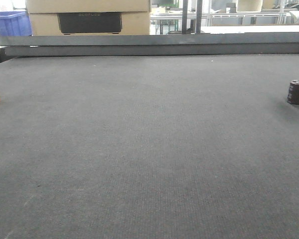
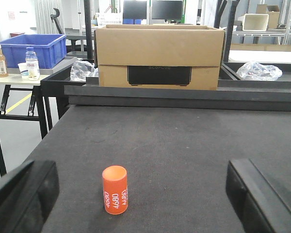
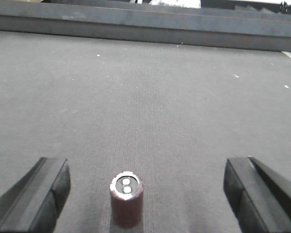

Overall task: Place cylindrical capacitor in blue bin on shelf
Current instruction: 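Close both grippers around their capacitors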

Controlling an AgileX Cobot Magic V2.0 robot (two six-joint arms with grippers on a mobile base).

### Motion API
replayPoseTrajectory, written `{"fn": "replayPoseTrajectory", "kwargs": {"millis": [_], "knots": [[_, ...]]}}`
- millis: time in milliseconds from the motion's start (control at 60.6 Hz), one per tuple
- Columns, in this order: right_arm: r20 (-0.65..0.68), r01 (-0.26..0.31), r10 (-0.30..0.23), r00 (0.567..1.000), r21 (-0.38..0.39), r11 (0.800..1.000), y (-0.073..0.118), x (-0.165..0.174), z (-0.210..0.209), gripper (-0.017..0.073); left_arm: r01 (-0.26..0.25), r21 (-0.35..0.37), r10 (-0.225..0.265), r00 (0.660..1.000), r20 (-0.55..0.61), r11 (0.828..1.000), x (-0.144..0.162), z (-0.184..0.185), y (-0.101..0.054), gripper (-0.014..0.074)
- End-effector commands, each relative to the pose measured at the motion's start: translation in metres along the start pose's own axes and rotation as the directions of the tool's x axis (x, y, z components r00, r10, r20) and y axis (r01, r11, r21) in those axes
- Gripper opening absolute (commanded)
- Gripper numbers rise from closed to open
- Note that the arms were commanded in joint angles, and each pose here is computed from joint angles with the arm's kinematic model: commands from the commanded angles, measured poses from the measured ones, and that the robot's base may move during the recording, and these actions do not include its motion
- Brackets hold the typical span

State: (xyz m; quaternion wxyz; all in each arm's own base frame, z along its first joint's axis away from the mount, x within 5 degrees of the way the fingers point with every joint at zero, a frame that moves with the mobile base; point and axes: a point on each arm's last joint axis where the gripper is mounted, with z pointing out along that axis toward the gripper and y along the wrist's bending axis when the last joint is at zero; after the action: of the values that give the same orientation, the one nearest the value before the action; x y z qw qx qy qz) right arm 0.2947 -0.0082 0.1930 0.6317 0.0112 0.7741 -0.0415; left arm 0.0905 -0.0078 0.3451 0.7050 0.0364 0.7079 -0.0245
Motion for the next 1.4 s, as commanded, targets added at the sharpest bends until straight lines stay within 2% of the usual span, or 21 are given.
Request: {"fn": "replayPoseTrajectory", "kwargs": {"millis": [0, 247, 643, 693, 874, 1023, 1138, 1270, 1386], "knots": [[0.066, 0.015, -0.016, 0.998, 0.006, 1.000, 0.002, 0.010, 0.015, 0.0555, 0.004, 0.002, -0.004, 1.000, 0.012, 1.000, -0.002, 0.000, 0.000, 0.0612], [0.021, 0.024, -0.024, 0.999, 0.007, 1.000, 0.005, 0.042, 0.050, 0.0555, 0.004, 0.002, -0.004, 1.000, 0.012, 1.000, -0.002, 0.000, 0.000, 0.0612], [-0.034, 0.023, -0.023, 0.999, 0.002, 1.000, 0.009, 0.063, 0.091, 0.0540, 0.004, 0.002, -0.004, 1.000, 0.012, 1.000, -0.002, 0.000, 0.000, 0.0612], [-0.030, 0.023, -0.022, 0.999, 0.002, 1.000, 0.009, 0.062, 0.092, 0.0498, 0.004, 0.002, -0.004, 1.000, 0.012, 1.000, -0.002, 0.000, 0.000, 0.0612], [-0.024, 0.023, -0.023, 0.999, 0.003, 1.000, 0.009, 0.062, 0.092, 0.0174, 0.004, 0.002, -0.004, 1.000, 0.012, 1.000, -0.002, 0.000, 0.000, 0.0612], [-0.003, 0.021, -0.021, 1.000, 0.004, 1.000, 0.009, 0.054, 0.091, -0.0035, 0.004, 0.002, -0.004, 1.000, 0.010, 1.000, -0.002, 0.000, 0.000, 0.0612], [0.063, 0.015, -0.015, 0.998, 0.007, 1.000, 0.008, 0.028, 0.083, -0.0122, 0.002, 0.003, -0.002, 0.999, -0.038, 1.000, 0.011, 0.008, 0.000, 0.0612], [0.111, 0.007, -0.007, 0.994, 0.003, 1.000, 0.006, -0.007, 0.067, -0.0130, 0.001, 0.006, -0.001, 0.997, -0.081, 1.000, 0.033, 0.024, -0.001, 0.0612], [0.136, -0.002, 0.003, 0.991, -0.010, 1.000, 0.005, -0.045, 0.040, -0.0130, 0.002, 0.012, -0.001, 0.999, -0.048, 1.000, 0.051, 0.040, -0.002, 0.0612]]}}
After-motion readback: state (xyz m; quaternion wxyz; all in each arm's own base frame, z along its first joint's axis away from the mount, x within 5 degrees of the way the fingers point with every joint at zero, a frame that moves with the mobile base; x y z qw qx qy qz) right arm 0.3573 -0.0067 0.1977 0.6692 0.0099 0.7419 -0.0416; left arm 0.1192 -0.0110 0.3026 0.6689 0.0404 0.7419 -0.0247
